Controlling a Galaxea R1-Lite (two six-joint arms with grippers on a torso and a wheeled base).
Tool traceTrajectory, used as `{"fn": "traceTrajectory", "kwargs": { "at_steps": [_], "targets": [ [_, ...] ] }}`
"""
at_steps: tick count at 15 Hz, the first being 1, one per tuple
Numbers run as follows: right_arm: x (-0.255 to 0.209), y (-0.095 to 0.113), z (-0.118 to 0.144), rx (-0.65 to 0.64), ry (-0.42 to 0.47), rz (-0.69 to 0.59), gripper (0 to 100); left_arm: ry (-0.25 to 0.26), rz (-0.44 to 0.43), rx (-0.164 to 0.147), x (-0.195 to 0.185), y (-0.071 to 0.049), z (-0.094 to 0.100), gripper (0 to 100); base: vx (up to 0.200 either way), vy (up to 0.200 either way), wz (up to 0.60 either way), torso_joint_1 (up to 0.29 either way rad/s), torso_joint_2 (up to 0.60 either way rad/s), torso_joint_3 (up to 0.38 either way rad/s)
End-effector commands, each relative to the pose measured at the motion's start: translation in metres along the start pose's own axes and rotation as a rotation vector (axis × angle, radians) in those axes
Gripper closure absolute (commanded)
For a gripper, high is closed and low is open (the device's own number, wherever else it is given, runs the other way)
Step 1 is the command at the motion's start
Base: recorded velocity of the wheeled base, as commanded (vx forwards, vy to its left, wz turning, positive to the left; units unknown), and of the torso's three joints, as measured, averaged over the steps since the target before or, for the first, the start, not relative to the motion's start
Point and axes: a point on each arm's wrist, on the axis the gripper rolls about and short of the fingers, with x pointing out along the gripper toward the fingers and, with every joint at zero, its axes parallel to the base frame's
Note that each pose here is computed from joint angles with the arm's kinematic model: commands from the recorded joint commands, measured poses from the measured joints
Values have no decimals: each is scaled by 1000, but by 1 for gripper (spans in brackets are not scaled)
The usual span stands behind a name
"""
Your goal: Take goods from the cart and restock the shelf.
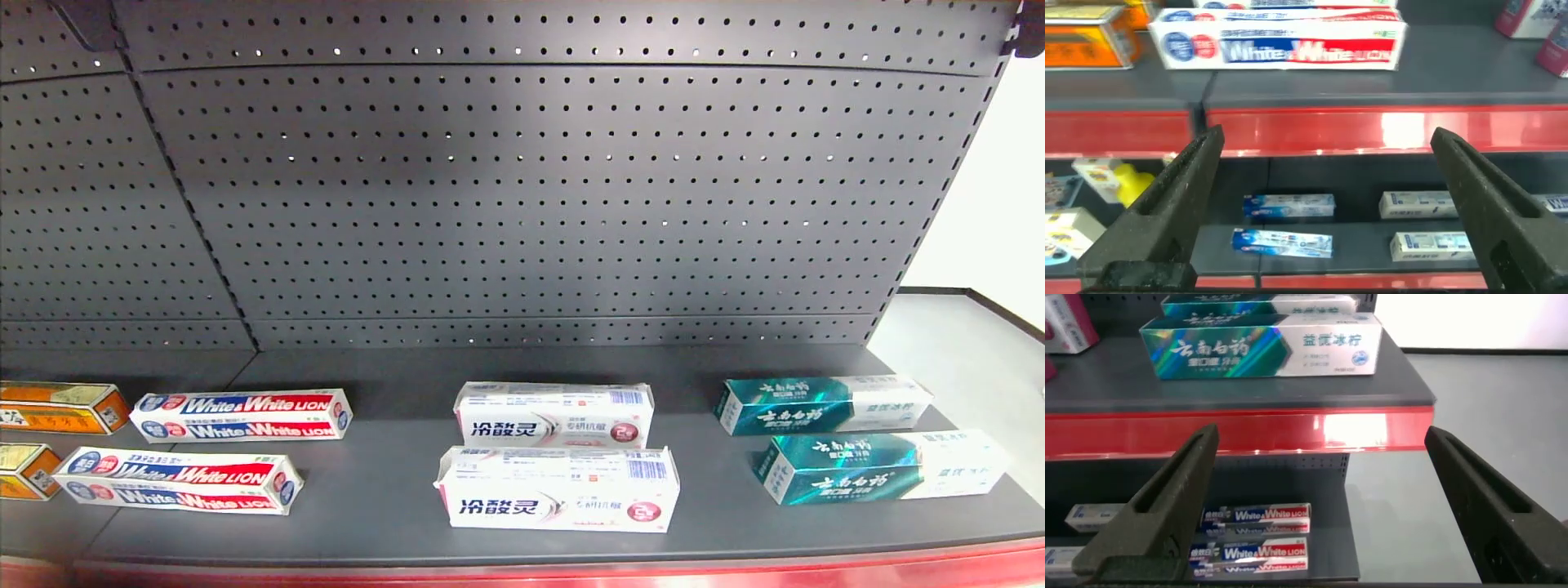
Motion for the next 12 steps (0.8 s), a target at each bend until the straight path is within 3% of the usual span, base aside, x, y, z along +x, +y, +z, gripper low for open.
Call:
{"fn": "traceTrajectory", "kwargs": {
  "at_steps": [1, 9, 12],
  "targets": [
    [0, 0, 0, 0, 2, 1, 0, 2, 0, 0, 0, 0, 0, 0, 0, 0, 0, 0, 0, 0],
    [0, 0, 0, 2, 0, 0, 0, 2, -3, -3, 0, 0, 0, 0, 0, 0, 0, 0, 0, 0],
    [0, 0, 0, 0, 2, 1, 0, 0, -2, -6, 0, 0, 0, 0, 133, 0, 0, 3, 0, 0]
  ]
}}
